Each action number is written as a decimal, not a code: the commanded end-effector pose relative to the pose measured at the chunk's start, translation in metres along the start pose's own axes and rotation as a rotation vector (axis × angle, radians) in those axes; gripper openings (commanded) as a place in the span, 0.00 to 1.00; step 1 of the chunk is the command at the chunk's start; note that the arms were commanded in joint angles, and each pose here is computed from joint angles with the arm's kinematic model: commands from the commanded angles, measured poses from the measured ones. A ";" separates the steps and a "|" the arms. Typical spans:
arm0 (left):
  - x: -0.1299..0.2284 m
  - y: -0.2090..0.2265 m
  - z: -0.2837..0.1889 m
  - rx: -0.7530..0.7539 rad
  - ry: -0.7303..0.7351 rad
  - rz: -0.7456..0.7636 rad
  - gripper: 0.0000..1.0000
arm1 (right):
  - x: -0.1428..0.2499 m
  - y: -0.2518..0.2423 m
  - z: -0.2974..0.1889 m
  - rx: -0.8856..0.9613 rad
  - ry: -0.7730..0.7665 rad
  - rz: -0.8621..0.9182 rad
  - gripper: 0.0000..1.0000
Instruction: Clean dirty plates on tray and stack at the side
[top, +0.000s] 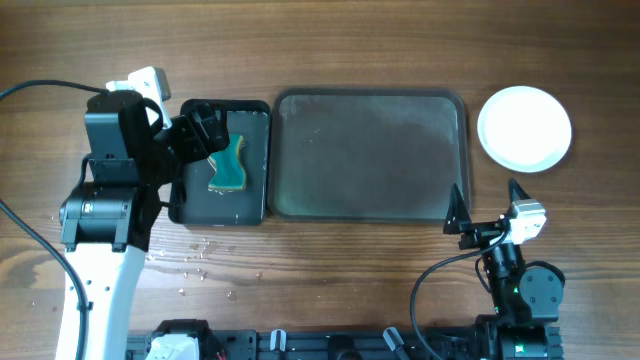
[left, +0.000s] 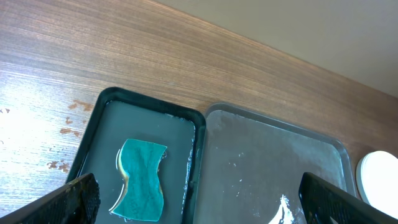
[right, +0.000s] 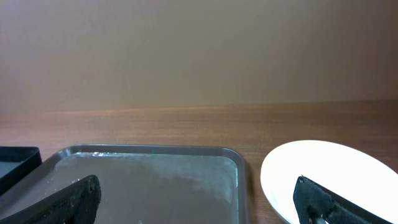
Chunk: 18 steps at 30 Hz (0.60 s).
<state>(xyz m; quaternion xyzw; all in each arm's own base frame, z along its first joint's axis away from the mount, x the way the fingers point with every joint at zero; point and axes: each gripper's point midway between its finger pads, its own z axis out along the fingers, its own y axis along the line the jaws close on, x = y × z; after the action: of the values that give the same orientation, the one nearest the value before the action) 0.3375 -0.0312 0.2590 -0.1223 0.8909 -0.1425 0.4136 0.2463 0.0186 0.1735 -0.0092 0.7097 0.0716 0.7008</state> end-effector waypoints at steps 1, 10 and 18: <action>-0.005 -0.002 -0.002 0.001 -0.014 -0.003 1.00 | -0.003 -0.001 -0.001 0.009 -0.015 0.025 1.00; -0.005 -0.002 -0.002 0.001 -0.014 -0.003 1.00 | -0.003 -0.001 -0.001 0.009 -0.015 0.025 1.00; -0.005 -0.002 -0.002 0.001 -0.014 -0.003 1.00 | -0.003 -0.001 -0.001 0.009 -0.015 0.025 1.00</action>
<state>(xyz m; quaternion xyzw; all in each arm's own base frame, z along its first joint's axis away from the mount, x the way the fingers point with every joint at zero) 0.3375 -0.0312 0.2590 -0.1223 0.8909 -0.1425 0.4136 0.2463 0.0187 0.1734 -0.0070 0.7098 0.0740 0.7005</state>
